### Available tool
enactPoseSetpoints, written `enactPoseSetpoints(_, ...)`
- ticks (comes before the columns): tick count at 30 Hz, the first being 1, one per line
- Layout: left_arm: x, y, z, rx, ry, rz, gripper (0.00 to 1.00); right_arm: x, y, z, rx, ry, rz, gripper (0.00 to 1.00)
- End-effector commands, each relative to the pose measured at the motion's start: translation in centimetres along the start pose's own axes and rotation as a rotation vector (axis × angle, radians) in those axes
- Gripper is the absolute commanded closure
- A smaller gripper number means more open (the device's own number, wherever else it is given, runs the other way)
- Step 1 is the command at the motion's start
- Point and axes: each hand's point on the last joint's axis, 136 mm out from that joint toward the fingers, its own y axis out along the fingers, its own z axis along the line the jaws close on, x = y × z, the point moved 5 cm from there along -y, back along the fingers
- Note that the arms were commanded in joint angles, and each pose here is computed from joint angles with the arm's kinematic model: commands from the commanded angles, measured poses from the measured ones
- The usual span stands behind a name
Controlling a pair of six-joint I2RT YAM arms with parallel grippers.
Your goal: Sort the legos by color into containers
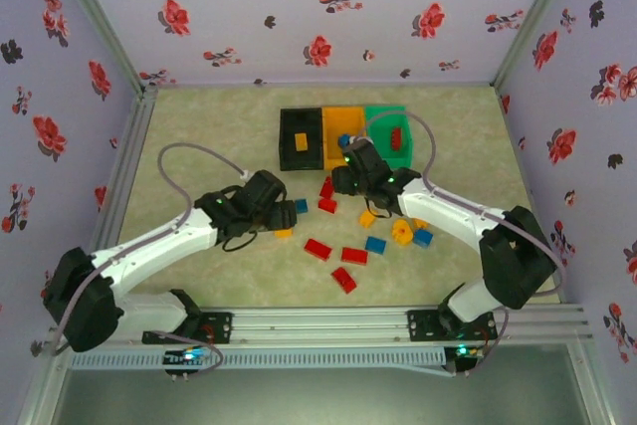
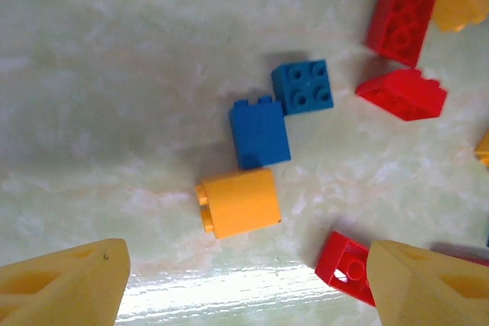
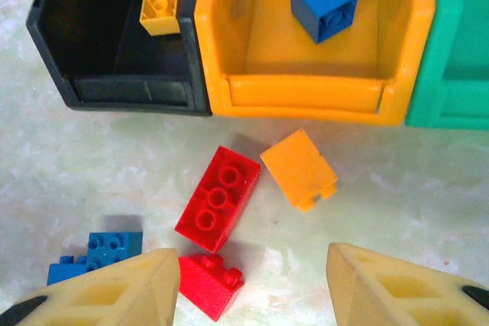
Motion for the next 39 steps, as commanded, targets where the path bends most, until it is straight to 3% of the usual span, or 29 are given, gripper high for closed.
enactPoseSetpoints(1, -1.3, 1.6, 0.3, 0.051, -0.072, 0.022, 0.18, 1.0, -0.9, 0.5, 0.028, 0.061, -0.069, 0.47)
enactPoseSetpoints(14, -2.3, 5.0, -0.2, 0.153, 0.018, 0.110, 0.18, 0.9, -1.7, 1.4, 0.051, 0.038, -0.064, 0.48)
enactPoseSetpoints(26, -2.2, 6.1, -0.7, 0.162, 0.058, 0.131, 0.31, 0.8, -2.3, 1.0, 0.040, 0.036, -0.069, 0.50)
enactPoseSetpoints(35, -2.3, 6.9, -0.9, 0.169, 0.073, 0.139, 0.35, 0.6, -2.3, 1.1, 0.035, 0.031, -0.066, 0.51)
enactPoseSetpoints(39, -2.4, 7.3, -0.9, 0.175, 0.076, 0.145, 0.43, 0.5, -2.3, 1.0, 0.032, 0.030, -0.066, 0.51)
